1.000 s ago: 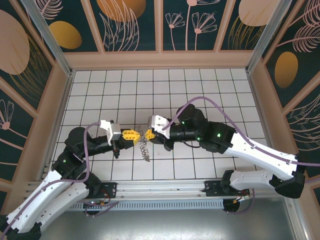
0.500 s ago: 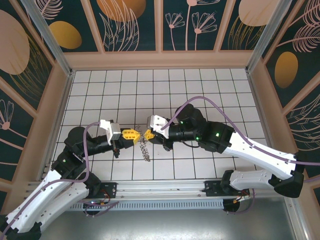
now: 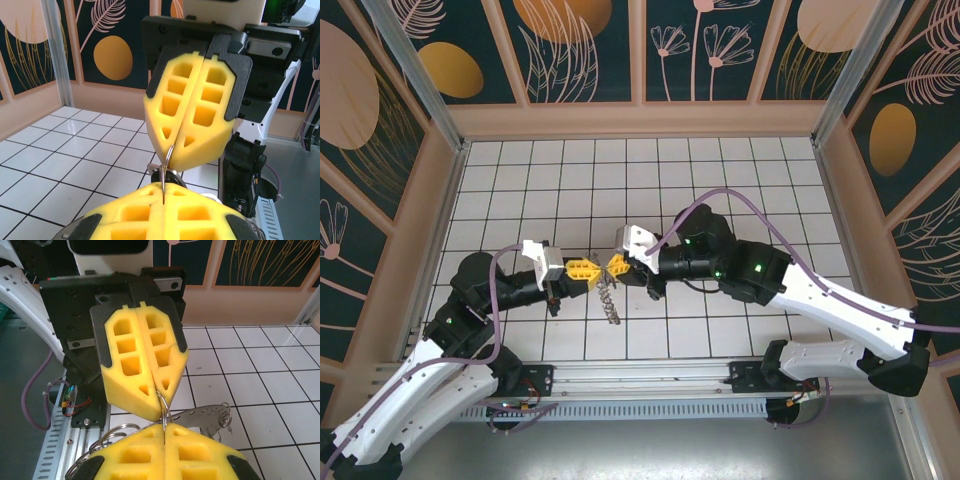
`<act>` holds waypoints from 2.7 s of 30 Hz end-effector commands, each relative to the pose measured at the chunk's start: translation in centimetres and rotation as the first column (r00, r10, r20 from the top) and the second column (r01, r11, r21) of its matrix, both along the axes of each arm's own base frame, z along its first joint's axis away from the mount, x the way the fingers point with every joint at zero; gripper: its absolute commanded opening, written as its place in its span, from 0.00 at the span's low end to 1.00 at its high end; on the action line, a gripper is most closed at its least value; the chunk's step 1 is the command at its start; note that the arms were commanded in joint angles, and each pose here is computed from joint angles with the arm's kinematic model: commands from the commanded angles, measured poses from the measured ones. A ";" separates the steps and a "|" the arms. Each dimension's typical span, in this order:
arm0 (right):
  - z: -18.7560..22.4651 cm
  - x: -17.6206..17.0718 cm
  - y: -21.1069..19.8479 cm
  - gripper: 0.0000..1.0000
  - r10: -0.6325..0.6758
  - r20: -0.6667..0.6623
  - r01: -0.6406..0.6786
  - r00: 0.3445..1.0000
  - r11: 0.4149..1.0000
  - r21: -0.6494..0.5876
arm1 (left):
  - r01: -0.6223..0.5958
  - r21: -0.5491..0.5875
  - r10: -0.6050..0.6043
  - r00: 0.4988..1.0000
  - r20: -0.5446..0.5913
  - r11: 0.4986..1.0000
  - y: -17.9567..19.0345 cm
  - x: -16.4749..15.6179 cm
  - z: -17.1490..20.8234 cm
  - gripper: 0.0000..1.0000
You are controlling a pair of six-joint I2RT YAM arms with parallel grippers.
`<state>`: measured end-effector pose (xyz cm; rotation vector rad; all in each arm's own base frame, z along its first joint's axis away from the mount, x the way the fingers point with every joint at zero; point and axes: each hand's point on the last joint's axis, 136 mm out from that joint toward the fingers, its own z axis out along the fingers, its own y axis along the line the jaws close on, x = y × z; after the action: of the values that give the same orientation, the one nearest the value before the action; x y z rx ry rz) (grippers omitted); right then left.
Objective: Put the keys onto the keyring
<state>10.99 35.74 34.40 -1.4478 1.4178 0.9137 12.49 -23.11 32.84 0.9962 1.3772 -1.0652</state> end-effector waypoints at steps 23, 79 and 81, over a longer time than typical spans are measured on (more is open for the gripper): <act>0.5 0.1 -0.5 0.00 -0.006 -0.028 0.006 1.000 1.000 -0.011 | -0.002 -0.024 0.003 0.998 0.068 1.000 0.5 -0.5 1.9 0.00; 0.2 0.7 -0.3 0.00 -0.010 -0.053 0.010 0.999 1.000 -0.014 | 0.023 -0.014 -0.022 0.998 0.066 1.000 0.0 -0.5 1.7 0.00; 0.2 0.6 -0.3 0.00 -0.007 -0.054 0.006 0.999 1.000 -0.013 | 0.022 -0.015 -0.021 0.997 0.070 1.000 0.0 -0.5 1.8 0.00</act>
<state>11.55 35.02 32.63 -1.4675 1.5196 0.9119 12.72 -23.22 32.31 1.0108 1.3981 -1.0489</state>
